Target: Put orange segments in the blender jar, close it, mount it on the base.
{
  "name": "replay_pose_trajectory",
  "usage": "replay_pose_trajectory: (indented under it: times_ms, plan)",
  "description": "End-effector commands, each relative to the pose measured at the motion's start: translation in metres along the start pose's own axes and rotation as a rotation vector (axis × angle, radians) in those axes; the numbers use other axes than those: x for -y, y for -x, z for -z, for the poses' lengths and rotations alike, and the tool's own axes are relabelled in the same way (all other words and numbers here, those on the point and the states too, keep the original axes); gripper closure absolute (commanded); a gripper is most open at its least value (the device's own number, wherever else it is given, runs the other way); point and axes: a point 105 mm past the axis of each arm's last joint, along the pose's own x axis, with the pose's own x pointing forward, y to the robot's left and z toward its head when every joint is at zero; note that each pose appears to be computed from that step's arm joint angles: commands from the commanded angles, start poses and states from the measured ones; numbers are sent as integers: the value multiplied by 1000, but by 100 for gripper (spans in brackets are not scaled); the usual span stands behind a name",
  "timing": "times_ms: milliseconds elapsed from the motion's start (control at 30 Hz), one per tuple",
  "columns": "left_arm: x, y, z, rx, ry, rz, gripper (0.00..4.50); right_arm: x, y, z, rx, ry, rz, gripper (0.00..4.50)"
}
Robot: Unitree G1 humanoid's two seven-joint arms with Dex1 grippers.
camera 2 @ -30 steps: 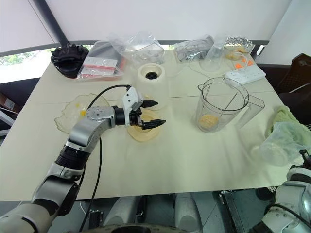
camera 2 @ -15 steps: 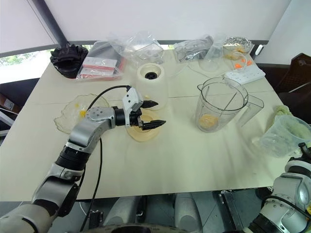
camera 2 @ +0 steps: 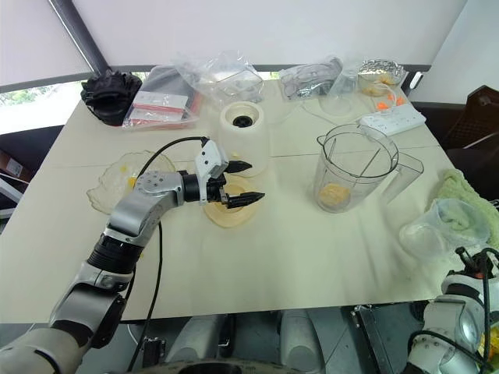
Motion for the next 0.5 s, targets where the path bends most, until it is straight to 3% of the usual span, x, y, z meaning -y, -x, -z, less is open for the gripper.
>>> replay_pose_trajectory:
  times_ms: [33, 300, 400, 500]
  plan:
    - [5, -1, -12, 30, -39, 17, 0, 0, 5, 2, -9, 70, -30, 447]
    - [5, -3, -12, 33, -37, 21, 0, 10, 10, 1, -20, 113, -27, 447]
    - [6, -4, -12, 35, -36, 25, 0, 14, 10, 0, -29, 160, -21, 348]
    - [6, -5, -12, 36, -37, 27, 0, 17, 10, 0, -39, 214, -25, 204]
